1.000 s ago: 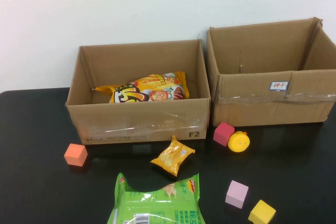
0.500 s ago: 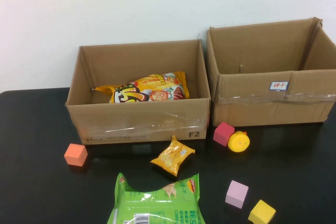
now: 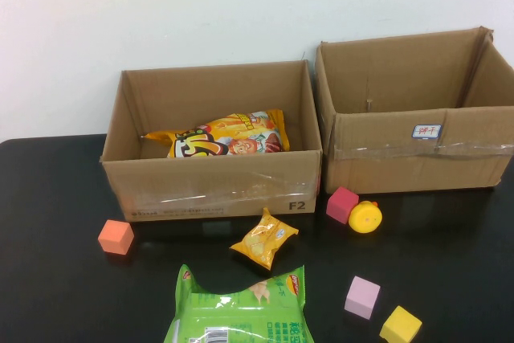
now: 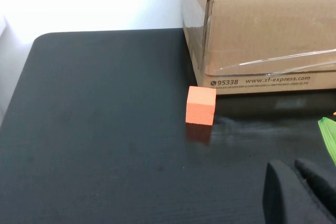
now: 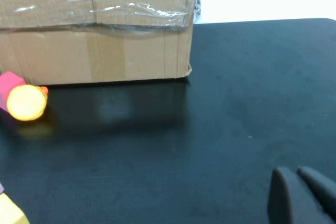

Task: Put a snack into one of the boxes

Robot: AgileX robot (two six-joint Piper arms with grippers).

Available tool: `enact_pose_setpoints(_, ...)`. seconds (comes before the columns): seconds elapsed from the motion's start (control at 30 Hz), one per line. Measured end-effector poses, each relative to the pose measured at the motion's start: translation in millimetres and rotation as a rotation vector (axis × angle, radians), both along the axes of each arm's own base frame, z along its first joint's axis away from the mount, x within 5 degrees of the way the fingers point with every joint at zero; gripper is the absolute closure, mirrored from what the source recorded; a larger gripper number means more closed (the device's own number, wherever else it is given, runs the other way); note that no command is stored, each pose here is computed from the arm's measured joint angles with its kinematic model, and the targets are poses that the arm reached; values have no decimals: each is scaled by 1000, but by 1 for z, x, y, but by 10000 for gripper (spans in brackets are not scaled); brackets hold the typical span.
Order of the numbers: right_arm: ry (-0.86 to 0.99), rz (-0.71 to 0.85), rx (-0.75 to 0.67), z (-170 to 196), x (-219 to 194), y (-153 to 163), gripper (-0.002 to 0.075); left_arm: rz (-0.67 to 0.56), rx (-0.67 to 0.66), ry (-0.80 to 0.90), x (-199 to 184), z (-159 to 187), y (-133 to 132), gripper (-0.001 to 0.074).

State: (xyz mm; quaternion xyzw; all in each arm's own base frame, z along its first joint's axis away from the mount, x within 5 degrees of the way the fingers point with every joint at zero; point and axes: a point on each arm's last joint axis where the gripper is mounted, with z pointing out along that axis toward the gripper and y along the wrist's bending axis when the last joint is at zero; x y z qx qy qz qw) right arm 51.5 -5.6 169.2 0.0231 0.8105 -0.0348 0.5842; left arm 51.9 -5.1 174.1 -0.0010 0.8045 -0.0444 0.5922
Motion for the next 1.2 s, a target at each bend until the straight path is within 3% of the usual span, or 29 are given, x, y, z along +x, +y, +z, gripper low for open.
enact_pose_setpoints(1.2,-2,5,68,0,0,2,727,0,0,0,0,0,0,736)
